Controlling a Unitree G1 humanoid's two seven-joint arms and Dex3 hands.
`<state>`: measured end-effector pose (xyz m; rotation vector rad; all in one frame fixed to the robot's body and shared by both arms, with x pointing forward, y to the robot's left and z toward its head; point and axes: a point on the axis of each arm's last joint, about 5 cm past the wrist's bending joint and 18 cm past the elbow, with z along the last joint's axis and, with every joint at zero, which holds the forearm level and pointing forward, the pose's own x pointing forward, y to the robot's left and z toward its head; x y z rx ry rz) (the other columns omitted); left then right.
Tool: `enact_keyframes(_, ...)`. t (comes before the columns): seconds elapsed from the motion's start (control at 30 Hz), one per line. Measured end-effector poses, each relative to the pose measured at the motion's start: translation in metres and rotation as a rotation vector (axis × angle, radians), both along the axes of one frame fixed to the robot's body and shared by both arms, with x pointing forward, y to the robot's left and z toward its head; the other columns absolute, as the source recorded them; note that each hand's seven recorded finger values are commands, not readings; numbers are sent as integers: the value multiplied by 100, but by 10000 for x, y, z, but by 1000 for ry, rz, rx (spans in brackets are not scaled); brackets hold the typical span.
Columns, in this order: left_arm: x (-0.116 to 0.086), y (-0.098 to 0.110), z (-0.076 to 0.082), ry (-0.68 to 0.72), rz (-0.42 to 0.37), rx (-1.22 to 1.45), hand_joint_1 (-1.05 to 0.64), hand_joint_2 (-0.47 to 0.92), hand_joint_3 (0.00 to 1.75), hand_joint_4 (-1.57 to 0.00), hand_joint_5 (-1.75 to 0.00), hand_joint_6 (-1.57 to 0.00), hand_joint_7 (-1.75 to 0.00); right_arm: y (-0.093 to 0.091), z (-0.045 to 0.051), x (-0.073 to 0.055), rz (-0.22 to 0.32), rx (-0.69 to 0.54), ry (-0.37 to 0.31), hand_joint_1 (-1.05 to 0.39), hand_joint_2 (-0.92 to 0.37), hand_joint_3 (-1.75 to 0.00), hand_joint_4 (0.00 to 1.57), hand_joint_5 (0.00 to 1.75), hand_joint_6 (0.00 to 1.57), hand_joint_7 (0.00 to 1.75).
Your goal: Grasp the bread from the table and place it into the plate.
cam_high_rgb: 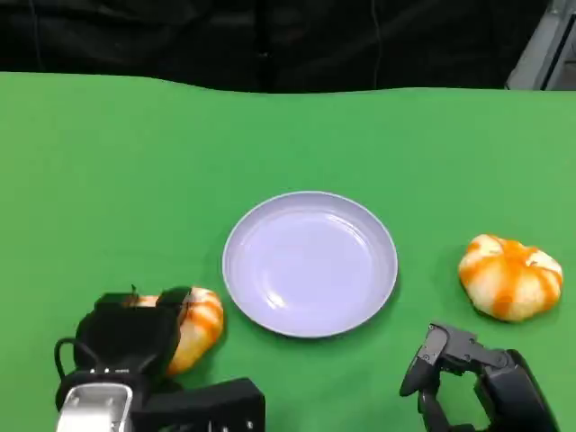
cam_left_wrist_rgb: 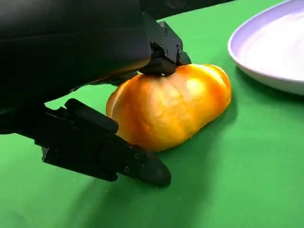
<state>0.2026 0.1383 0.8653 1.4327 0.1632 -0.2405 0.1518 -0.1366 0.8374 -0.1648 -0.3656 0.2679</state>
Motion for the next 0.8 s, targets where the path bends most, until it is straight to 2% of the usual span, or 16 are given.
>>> enact_keyframes(0.23,62,-11,-63,-16,-32,-18,-50,90,1,-34,-11,-29,0,-2,-2,-2,-1,2,0,-53,-30,-155,82,175,80,151)
enact_keyframes(0.37,80,14,-86,-17,-38,-54,-35,91,1,-51,-13,-40,-3,-2,-2,-3,-1,0,0,-53,-30,-155,82,175,80,151)
enact_keyframes(0.4,78,24,-95,-22,-39,-68,-25,92,6,-71,-62,-68,-6,-1,-2,-3,-1,0,0,-52,-30,-155,82,175,79,151)
enact_keyframes(0.43,74,39,-107,-45,-42,-90,-22,92,8,-76,-87,-82,-7,-1,-2,-3,-1,-1,0,-52,-29,-156,82,175,79,151)
enact_keyframes(0.47,64,58,-123,-80,-46,-118,-19,92,13,-81,-110,-97,-8,-1,-2,-3,0,-2,0,-52,-29,-156,81,175,79,151)
enact_keyframes(0.57,13,127,-189,-178,-51,-187,-15,92,18,-79,-157,-119,-10,-1,-2,-3,0,-2,-1,-52,-29,-156,81,175,79,151)
enact_keyframes(0.6,-3,139,-198,-203,-53,-203,-14,92,18,-79,-161,-122,-11,-1,-2,-3,0,-2,-1,-52,-29,-156,81,175,79,151)
enact_keyframes(0.63,-12,146,-200,-221,-55,-217,-14,85,30,-81,-163,-125,-15,-1,-2,-3,0,-3,-1,-52,-29,-156,82,175,79,151)
enact_keyframes(0.7,-24,162,-185,-254,-63,-234,-13,66,69,-84,-161,-124,-26,0,-2,-2,1,-3,-1,-52,-29,-155,81,175,79,151)
enact_keyframes(0.8,-59,160,-140,-291,-90,-257,-13,58,91,-88,-157,-116,-51,2,-3,1,1,-3,0,-52,-29,-155,81,175,79,151)
